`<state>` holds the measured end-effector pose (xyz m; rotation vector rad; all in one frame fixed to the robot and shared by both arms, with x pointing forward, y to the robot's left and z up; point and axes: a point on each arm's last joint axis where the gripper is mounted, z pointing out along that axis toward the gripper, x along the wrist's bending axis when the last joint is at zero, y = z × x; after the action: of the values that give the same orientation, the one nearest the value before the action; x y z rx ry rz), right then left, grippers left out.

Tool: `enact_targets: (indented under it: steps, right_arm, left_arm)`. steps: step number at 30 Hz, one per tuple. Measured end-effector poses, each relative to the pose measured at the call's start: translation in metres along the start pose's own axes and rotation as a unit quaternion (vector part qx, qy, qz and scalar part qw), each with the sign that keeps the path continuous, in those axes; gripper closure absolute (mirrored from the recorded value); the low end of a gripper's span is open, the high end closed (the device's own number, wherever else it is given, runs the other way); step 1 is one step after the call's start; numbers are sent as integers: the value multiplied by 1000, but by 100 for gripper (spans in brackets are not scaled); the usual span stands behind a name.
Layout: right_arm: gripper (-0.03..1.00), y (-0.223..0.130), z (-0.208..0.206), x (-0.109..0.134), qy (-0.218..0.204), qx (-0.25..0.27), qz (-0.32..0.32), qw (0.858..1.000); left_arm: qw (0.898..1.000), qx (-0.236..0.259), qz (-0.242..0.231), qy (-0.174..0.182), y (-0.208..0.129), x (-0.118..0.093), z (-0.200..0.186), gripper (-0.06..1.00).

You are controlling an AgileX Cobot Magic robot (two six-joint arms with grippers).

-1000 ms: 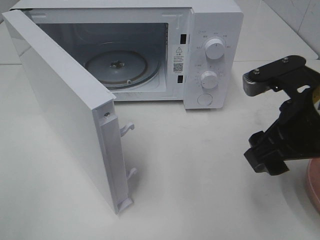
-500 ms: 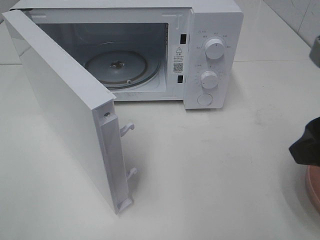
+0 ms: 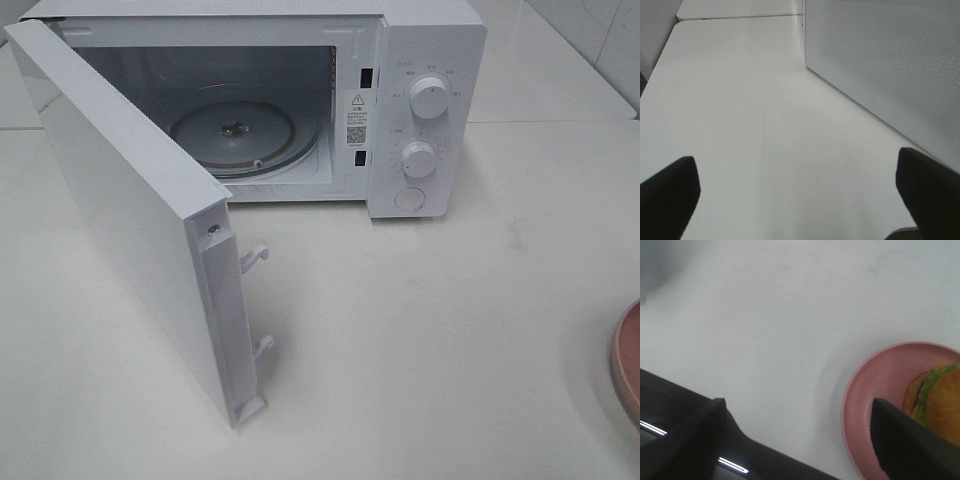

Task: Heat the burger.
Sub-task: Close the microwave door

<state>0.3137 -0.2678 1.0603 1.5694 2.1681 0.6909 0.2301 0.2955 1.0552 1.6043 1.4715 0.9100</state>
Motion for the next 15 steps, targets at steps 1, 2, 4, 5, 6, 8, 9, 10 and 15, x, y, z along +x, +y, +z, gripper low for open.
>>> enact_targets:
  steps: [1, 2, 4, 5, 6, 8, 9, 10, 15]
  right_arm:
    - [20, -3, 0, 0, 3, 0, 7, 1000]
    - [20, -3, 0, 0, 3, 0, 7, 1000]
    - [20, -10, 2, -2, 5, 2, 23, 1000]
    - [20, -15, 1, -4, 0, -4, 39, 999]
    - [20, -18, 0, -6, -4, -9, 46, 999]
    - [20, -23, -1, -9, -15, -19, 59, 998]
    - [20, -26, -3, -11, -20, -26, 66, 997]
    - [20, -26, -3, -11, -20, -26, 66, 997]
    - [20, -38, -14, -16, -46, -72, 89, 992]
  left_arm:
    - [1000, 0, 0, 0, 0, 0, 0, -4]
    - [1000, 0, 0, 0, 0, 0, 0, -4]
    - [1000, 0, 0, 0, 0, 0, 0, -4]
    - [1000, 0, 0, 0, 0, 0, 0, -4]
    - [1000, 0, 0, 0, 0, 0, 0, -4]
    - [1000, 0, 0, 0, 0, 0, 0, -4]
    - [1000, 0, 0, 0, 0, 0, 0, -4]
    - [1000, 0, 0, 0, 0, 0, 0, -4]
    - [1000, 0, 0, 0, 0, 0, 0, -4]
